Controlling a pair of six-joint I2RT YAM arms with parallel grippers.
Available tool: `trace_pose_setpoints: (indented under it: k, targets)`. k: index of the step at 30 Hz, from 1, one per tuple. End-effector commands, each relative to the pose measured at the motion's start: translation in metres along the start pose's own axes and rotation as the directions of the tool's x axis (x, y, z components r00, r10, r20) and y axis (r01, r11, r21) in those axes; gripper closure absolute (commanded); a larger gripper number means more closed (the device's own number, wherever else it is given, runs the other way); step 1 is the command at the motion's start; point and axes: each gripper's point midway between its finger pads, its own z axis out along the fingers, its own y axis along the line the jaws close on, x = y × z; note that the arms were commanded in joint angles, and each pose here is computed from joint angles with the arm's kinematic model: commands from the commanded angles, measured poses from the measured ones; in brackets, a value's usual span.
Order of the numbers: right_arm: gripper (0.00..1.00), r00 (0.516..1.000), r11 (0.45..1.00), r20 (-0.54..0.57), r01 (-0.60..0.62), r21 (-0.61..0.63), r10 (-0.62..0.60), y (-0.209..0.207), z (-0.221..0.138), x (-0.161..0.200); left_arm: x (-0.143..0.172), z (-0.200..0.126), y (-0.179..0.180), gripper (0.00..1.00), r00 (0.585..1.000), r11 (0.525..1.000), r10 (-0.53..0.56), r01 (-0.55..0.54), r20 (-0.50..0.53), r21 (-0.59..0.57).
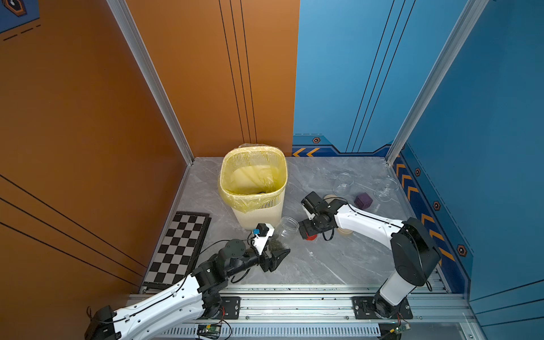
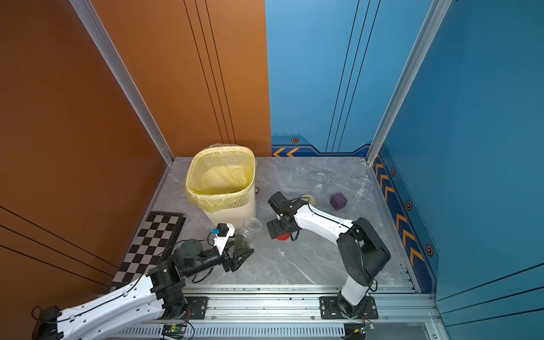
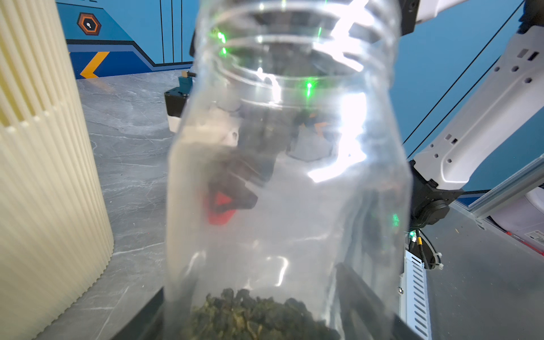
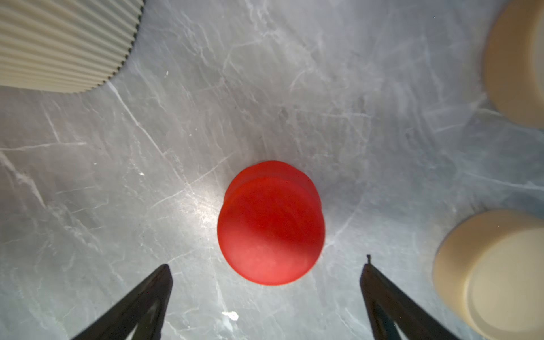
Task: Empty moldy tea leaves from jars
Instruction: Place the lid at the center of the board.
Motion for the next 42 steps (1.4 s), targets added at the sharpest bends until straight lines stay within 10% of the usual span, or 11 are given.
trace_pose_setpoints:
  k: [1,17,31,42]
  targets:
    - [0.0,0.998,0.998,0.001,-0.069,0.012,0.069,-0.02,-0.015,0.007,-0.028,-0.006,-0.011,0.38,0.999,1.0,0.005,-0.005,0.035,-0.003]
    - [0.0,0.983,0.99,0.126,-0.125,-0.066,0.133,-0.033,-0.059,-0.012,-0.107,-0.071,0.007,0.34,0.982,0.95,0.185,-0.191,-0.05,-0.246]
    - [0.0,0.962,0.98,0.249,-0.069,-0.186,0.115,-0.014,-0.091,-0.03,-0.161,-0.104,0.029,0.33,1.0,0.929,-0.02,0.012,-0.02,-0.371]
    - [0.0,0.914,0.961,0.378,-0.045,-0.273,0.15,-0.009,-0.132,-0.041,-0.197,-0.114,0.066,0.35,0.978,0.868,0.083,-0.167,-0.194,-0.468]
